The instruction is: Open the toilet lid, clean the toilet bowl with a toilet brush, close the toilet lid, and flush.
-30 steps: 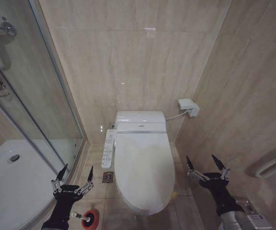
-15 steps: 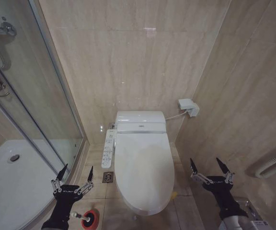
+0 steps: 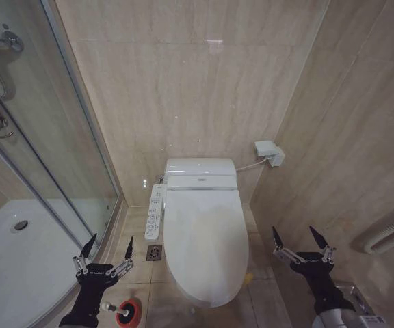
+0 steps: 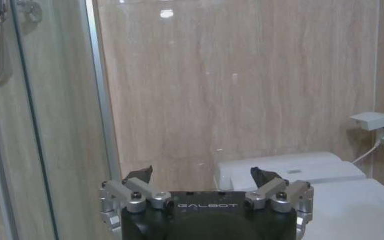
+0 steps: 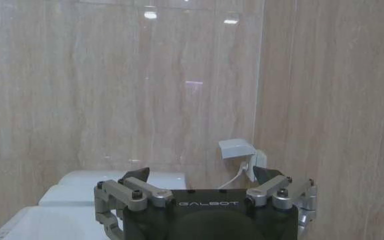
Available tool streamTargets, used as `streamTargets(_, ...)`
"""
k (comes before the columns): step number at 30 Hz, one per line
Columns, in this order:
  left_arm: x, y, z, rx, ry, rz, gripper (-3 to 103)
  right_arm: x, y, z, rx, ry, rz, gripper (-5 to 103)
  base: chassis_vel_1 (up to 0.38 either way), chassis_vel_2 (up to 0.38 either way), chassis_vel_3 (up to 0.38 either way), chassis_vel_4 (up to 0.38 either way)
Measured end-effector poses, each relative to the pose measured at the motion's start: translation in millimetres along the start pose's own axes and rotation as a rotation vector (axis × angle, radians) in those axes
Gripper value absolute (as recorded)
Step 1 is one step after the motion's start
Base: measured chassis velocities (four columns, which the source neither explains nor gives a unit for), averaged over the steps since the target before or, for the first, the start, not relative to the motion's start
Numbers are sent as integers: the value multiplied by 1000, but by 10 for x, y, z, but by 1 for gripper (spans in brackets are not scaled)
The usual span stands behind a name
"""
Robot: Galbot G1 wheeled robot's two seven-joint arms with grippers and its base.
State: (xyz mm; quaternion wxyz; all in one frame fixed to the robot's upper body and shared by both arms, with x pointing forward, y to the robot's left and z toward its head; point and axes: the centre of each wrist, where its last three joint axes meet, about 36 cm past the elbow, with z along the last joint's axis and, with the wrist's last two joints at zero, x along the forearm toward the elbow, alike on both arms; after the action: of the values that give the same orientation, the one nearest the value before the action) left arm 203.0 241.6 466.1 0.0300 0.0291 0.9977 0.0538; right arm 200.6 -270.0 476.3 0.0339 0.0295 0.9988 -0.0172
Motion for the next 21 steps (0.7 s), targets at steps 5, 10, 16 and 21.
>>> streamTargets(5,0,0,0,0,0,0,99,0,0,-2,0,0,0,100,0,0,0,0)
streamTargets(10,0,0,0,0,0,0,99,0,0,-4,0,0,0,100,0,0,0,0)
streamTargets(16,0,0,0,0,0,0,99,-1,0,-5,-1,0,0,100,0,0,0,0)
streamTargets(21,0,0,0,0,0,0,99,-1,0,-5,-1,0,0,100,0,0,0,0)
